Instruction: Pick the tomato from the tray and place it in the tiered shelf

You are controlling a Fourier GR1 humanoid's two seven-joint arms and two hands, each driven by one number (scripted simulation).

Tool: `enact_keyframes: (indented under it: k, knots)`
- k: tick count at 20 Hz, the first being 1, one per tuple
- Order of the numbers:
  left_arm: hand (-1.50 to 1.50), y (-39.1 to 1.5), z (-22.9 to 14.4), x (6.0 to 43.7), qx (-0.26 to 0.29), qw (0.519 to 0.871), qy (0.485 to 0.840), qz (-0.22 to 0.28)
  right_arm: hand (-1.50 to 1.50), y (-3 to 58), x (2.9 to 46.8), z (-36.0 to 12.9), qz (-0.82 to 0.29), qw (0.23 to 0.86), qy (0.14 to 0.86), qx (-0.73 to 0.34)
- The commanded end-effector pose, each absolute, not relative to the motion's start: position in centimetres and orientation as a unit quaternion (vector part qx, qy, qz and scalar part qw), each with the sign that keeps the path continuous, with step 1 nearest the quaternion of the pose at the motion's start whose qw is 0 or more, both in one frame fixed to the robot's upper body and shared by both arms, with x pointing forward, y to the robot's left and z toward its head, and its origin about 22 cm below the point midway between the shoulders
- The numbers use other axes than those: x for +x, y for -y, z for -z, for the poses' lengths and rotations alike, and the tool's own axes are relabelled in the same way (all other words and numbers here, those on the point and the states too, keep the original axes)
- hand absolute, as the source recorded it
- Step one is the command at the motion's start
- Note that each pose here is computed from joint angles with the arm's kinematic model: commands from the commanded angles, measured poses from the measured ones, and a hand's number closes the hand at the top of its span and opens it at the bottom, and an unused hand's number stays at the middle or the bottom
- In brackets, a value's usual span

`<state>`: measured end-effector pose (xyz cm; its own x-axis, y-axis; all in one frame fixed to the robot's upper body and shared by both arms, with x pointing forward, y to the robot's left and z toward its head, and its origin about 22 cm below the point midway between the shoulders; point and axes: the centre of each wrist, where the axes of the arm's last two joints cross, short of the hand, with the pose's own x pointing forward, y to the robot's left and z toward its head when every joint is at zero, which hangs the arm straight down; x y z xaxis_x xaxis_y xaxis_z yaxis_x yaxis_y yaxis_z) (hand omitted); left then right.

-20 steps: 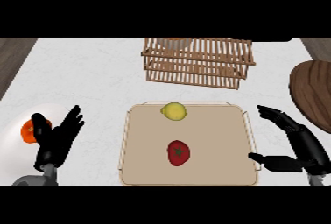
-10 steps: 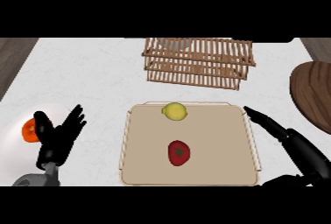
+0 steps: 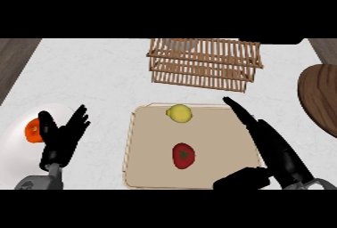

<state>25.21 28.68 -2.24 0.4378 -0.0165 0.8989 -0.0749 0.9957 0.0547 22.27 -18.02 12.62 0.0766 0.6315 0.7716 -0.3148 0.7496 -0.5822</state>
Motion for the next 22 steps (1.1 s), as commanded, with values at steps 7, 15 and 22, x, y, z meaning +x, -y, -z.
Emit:
enact_keyframes:
  k: [7,15,22]
  knots:
    - [0.00,-31.2,0.9,26.2,0.045,0.850,0.524,-0.019,-1.50,12.0,23.7,-11.6,-0.386,0.741,0.518,-0.179]
    - [0.00,-30.2,2.9,25.5,0.042,0.851,0.523,-0.019,-1.50,9.7,23.5,-10.1,-0.402,0.755,0.476,-0.207]
    - [0.00,-30.3,0.4,24.3,0.041,0.846,0.532,-0.020,-1.50,9.2,20.6,-8.6,-0.398,0.748,0.476,-0.237]
